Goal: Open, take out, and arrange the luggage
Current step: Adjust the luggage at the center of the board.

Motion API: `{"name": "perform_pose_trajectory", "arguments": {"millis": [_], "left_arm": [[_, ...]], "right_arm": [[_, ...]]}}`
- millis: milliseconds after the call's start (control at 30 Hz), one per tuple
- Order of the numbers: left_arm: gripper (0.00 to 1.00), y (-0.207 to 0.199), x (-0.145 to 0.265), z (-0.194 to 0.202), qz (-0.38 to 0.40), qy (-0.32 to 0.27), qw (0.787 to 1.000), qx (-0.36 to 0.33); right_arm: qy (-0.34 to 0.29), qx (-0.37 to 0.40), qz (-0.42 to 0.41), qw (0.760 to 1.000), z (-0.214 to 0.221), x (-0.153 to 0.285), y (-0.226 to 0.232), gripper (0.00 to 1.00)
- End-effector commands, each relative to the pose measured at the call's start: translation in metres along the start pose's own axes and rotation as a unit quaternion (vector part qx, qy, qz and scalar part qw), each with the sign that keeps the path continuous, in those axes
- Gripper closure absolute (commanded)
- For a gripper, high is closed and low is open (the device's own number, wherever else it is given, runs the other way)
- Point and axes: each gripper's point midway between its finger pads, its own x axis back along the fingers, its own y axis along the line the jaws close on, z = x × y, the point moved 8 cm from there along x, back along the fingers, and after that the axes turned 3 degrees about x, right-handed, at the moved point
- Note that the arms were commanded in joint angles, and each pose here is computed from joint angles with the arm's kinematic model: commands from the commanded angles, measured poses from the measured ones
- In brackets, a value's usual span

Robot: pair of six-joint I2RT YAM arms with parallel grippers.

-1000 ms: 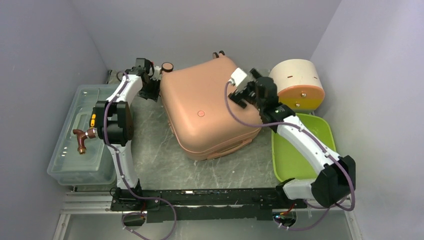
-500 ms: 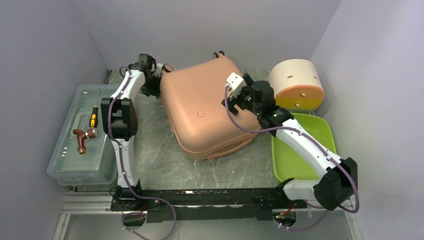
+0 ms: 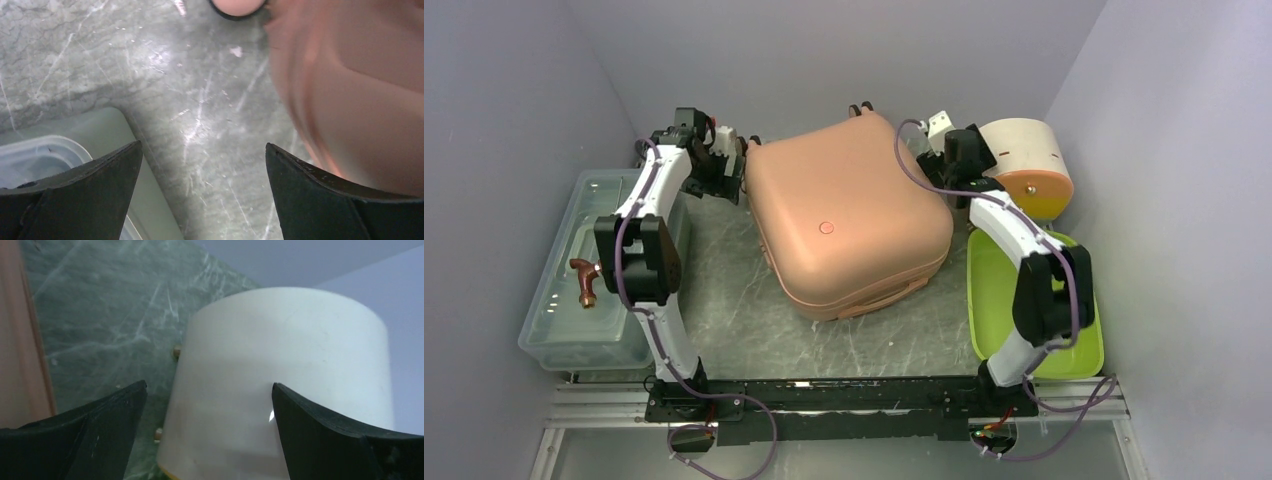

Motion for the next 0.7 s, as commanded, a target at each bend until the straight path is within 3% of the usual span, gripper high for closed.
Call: {"name": "perform_pose_trajectory", "arguments": {"millis": [0,167,467,667], "left_arm": [[0.01,-0.026,0.044,-0.001,0.056,-0.042,0.997,-0.017],[0.0,-0.023,0.041,-0.006,0.044,-0.041,0.998,-0.015],[0.01,-0.003,0.011,-0.036,-0.018,-0.038,0.999,-0.005],[0.01,0.002,-0.013,-0.049,-0.021,-0.02,1.0,-0.002]], "right_arm": [[0.04,0.027,-0.011,0.999,0.003,-0.021,0.016,0.0],[0.041,0.03,-0.067,0.996,0.007,-0.025,0.036,0.0],[0.003,0.105,-0.232,0.967,0.019,0.034,0.094,0.0],[-0.004,0.13,-0.295,0.947,0.025,0.066,0.128,0.0]]}}
